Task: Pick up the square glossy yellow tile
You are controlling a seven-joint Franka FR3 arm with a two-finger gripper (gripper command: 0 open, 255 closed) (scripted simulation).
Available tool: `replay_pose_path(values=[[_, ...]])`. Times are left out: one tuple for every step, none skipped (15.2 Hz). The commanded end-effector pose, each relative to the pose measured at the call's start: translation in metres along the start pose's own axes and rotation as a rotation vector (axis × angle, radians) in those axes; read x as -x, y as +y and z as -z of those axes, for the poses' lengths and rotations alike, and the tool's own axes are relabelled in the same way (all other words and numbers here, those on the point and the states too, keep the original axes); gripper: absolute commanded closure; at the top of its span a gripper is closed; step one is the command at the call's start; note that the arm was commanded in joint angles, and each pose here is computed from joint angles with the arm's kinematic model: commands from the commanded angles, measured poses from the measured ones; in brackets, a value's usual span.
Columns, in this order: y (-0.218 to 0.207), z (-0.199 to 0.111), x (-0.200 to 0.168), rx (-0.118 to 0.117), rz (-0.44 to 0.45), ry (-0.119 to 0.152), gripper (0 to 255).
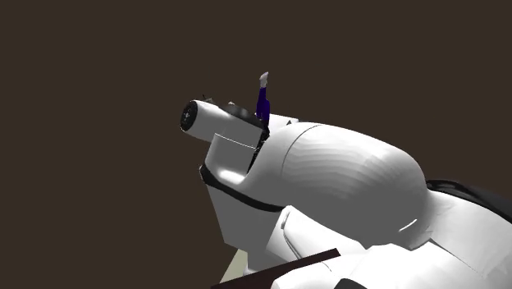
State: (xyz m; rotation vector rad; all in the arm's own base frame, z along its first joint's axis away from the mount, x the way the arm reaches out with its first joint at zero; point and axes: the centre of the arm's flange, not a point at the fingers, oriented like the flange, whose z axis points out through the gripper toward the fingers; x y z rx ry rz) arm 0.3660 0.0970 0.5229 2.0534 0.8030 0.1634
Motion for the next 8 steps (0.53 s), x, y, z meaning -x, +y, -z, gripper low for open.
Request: replay_pose_path(values=[[0.009, 0.006, 0.002, 0.001, 0.0, 0.001, 255], [0.013, 0.01, 0.003, 0.001, 0.0, 0.001, 255], [0.017, 0.013, 0.004, 0.001, 0.0, 0.001, 255], [0.021, 0.016, 0.005, 0.001, 0.0, 0.001, 255], [0.025, 0.019, 0.006, 0.001, 0.0, 0.001, 255], [0.03, 0.022, 0.007, 0.001, 0.0, 0.001, 255], [0.03, 0.022, 0.007, 0.001, 0.0, 0.001, 255], [0.03, 0.022, 0.007, 0.001, 0.0, 0.001, 255]])
